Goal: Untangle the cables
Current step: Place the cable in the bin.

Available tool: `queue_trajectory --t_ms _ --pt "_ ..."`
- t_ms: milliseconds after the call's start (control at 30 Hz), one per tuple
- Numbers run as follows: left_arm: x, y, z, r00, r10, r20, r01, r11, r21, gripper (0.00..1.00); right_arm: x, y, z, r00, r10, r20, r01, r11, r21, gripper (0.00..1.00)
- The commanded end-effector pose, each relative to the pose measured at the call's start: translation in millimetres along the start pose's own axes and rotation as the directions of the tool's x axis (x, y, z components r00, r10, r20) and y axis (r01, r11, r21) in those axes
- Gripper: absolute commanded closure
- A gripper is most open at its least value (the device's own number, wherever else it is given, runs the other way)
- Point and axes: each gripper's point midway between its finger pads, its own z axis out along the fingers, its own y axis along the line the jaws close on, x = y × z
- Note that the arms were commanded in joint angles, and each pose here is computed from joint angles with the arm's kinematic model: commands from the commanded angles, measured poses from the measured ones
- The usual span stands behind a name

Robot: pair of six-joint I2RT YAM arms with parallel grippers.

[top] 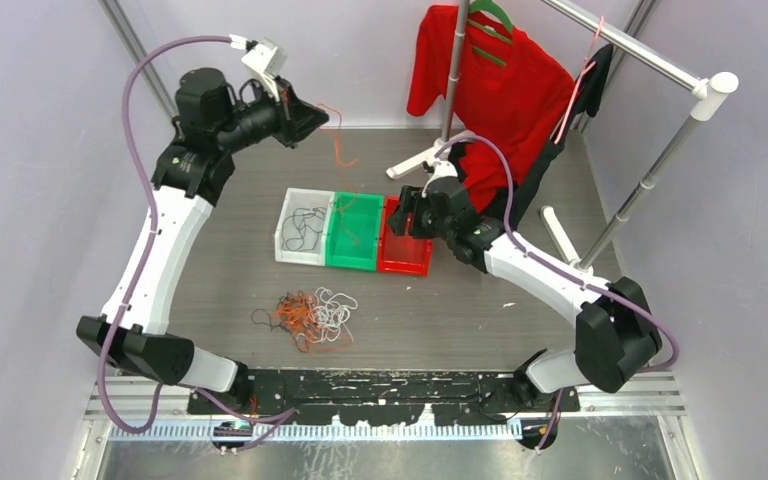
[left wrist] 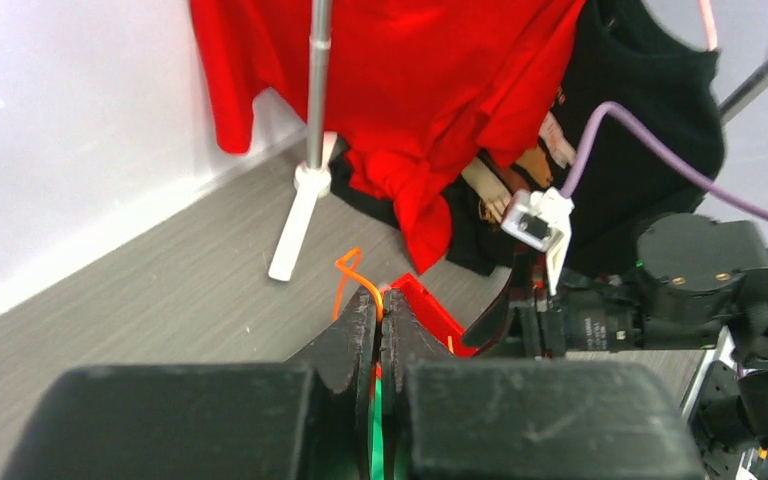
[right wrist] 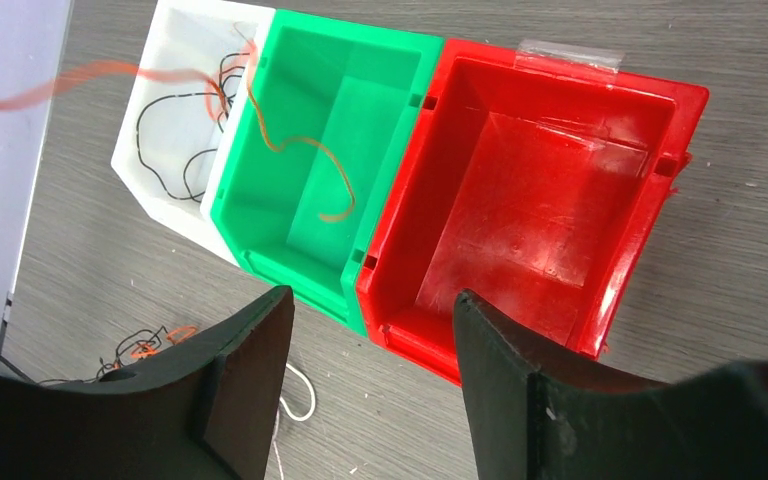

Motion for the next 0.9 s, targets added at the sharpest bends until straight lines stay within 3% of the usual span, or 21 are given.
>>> queue_trajectory --t_ms 0,200,433,633,867 --pt "29.1 -0.3 18.9 0.998 0.002 -0.063 -0.002 1.0 0.006 1.0 -33.3 8.7 -14.4 0.992 0.025 0.125 -0.021 0.999 -0.027 0.35" --pt "52.0 -21.8 37.2 0.993 0.0 -0.12 0.007 0.998 0.062 1.0 -39.8 8.2 -19.3 0.99 0.029 0.14 -0.026 0.999 -0.027 0.35" --pt "98.5 -2.2 42.9 0.974 0.038 -0.223 -0.038 0.999 0.007 1.0 -41.1 1.2 -23.5 0.987 0.036 0.155 -0.035 0.999 -0.008 0.35" --pt "162.2 35.2 37.9 0.885 0.183 -0.428 -0.216 0.976 -0.031 1.0 -39.3 -9.5 -23.8 0.986 0.048 0.162 -0.052 0.998 0.02 0.35" --pt "200.2 58.0 46.6 0.824 0.262 -0.502 -0.313 0.949 -0.018 1.0 -36.0 -12.0 -21.4 0.986 0.053 0.158 -0.057 0.998 0.02 0.35"
